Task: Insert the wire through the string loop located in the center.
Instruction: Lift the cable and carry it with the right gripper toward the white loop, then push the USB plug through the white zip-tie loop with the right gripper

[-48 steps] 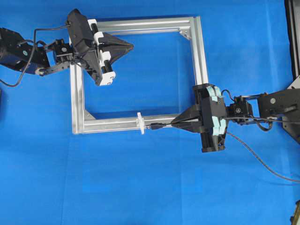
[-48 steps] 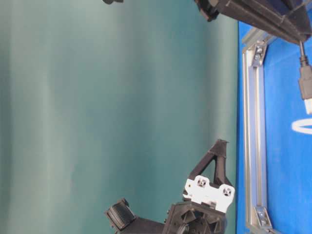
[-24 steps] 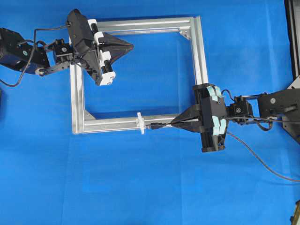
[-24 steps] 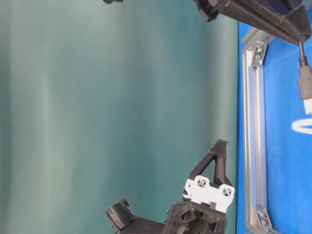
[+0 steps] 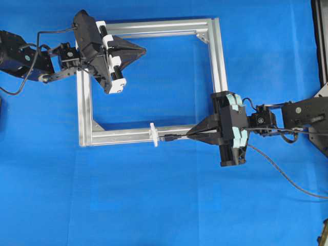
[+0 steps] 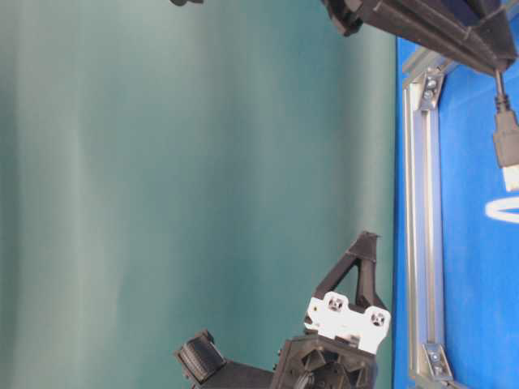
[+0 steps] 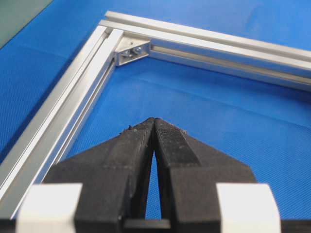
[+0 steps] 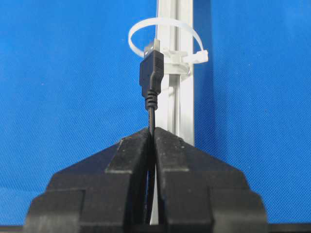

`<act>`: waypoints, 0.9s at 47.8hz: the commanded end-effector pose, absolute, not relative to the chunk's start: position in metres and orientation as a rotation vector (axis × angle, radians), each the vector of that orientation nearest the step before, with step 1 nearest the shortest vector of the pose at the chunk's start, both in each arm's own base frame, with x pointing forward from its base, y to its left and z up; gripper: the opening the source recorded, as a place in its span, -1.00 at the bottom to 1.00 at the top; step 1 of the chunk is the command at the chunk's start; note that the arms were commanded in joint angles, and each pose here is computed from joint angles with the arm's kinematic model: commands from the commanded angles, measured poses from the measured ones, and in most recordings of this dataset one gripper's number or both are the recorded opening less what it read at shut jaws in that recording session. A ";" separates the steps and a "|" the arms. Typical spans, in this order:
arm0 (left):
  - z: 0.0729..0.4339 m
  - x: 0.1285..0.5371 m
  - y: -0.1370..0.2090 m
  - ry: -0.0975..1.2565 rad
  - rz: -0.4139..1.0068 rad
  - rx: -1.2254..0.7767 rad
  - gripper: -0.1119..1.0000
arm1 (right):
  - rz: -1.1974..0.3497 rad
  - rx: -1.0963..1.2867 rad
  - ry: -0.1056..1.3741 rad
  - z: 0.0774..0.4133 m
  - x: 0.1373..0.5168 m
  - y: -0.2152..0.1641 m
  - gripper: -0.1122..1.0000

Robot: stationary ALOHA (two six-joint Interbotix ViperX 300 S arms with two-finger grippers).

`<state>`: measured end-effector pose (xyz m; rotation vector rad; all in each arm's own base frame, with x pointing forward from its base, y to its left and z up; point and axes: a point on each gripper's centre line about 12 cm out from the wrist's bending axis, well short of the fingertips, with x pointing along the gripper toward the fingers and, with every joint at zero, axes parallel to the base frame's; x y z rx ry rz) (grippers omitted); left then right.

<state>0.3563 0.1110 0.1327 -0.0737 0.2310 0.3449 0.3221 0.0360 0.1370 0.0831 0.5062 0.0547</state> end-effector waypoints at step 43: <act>0.149 0.358 0.112 0.178 0.344 -0.065 -0.80 | 0.053 0.088 0.476 0.144 0.324 0.036 -0.84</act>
